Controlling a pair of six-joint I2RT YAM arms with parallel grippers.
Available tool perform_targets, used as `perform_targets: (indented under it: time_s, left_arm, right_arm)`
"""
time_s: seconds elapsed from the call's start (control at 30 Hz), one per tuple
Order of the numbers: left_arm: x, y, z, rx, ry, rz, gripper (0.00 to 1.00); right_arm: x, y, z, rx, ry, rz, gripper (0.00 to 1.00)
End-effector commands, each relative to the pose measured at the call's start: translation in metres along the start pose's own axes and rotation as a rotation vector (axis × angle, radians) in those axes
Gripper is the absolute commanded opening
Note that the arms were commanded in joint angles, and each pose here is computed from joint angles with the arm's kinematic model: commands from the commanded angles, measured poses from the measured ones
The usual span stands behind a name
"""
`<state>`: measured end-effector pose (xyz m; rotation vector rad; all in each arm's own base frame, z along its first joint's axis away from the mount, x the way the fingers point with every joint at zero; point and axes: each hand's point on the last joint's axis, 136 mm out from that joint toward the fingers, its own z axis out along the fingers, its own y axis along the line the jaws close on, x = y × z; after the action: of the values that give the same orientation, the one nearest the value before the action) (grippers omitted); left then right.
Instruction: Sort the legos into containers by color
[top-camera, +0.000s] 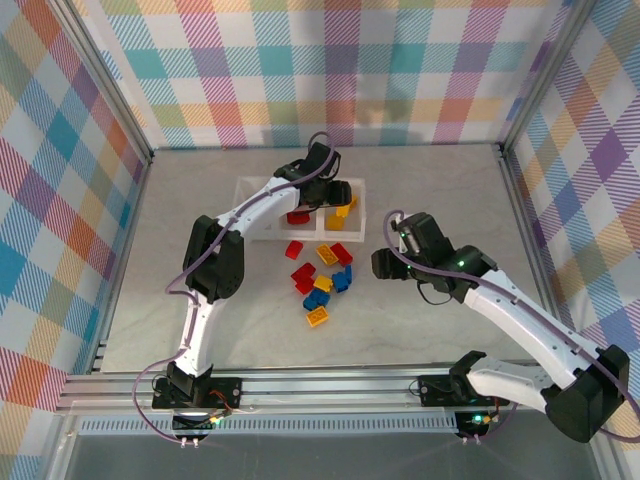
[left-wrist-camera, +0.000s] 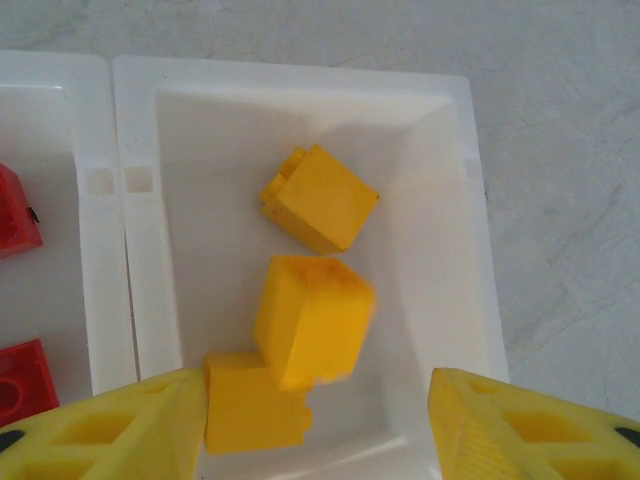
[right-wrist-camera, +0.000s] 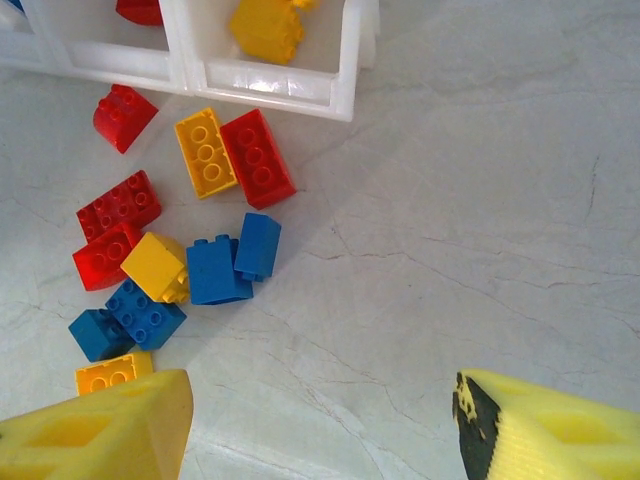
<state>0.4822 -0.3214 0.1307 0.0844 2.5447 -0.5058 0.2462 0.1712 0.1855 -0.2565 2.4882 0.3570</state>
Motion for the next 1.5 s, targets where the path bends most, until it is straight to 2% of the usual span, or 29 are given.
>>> perform_targets:
  time_s: [0.0, 0.13, 0.3, 0.43, 0.73, 0.83, 0.9, 1.3, 1.47]
  left_arm:
    - [-0.018, -0.015, -0.034, 0.037, -0.071, 0.018, 0.61]
    - [-0.017, -0.010, -0.055, 0.020, -0.090, 0.018, 0.61]
    - [0.002, 0.012, -0.084, -0.032, -0.120, 0.000, 0.61]
    - [0.027, 0.038, -0.106, -0.101, -0.123, -0.020, 0.61]
    - [0.098, 0.092, -0.132, -0.233, -0.035, -0.058, 0.60]
    - [0.115, 0.098, -0.135, -0.221, -0.019, -0.089, 0.59]
    - [0.124, 0.099, -0.134, -0.210, -0.014, -0.101, 0.59]
    - [0.137, 0.108, -0.145, -0.236, -0.012, -0.102, 0.59]
    - [0.139, 0.109, -0.146, -0.239, -0.007, -0.098, 0.59]
  right_arm:
    - [0.004, 0.007, 0.008, -0.027, 0.023, 0.011, 0.70]
    - [0.010, 0.011, 0.020, -0.036, 0.044, 0.015, 0.70]
    - [0.018, 0.018, 0.040, -0.051, 0.074, 0.028, 0.69]
    - [0.023, 0.030, 0.055, -0.058, 0.105, 0.015, 0.68]
    - [0.031, 0.053, 0.090, -0.062, 0.167, -0.018, 0.64]
    - [0.030, 0.053, 0.101, -0.037, 0.178, -0.012, 0.57]
    - [0.027, 0.053, 0.108, -0.024, 0.180, -0.012, 0.57]
    - [0.012, 0.055, 0.143, 0.068, 0.210, -0.037, 0.54]
    - [0.002, 0.059, 0.153, 0.069, 0.199, -0.106, 0.55]
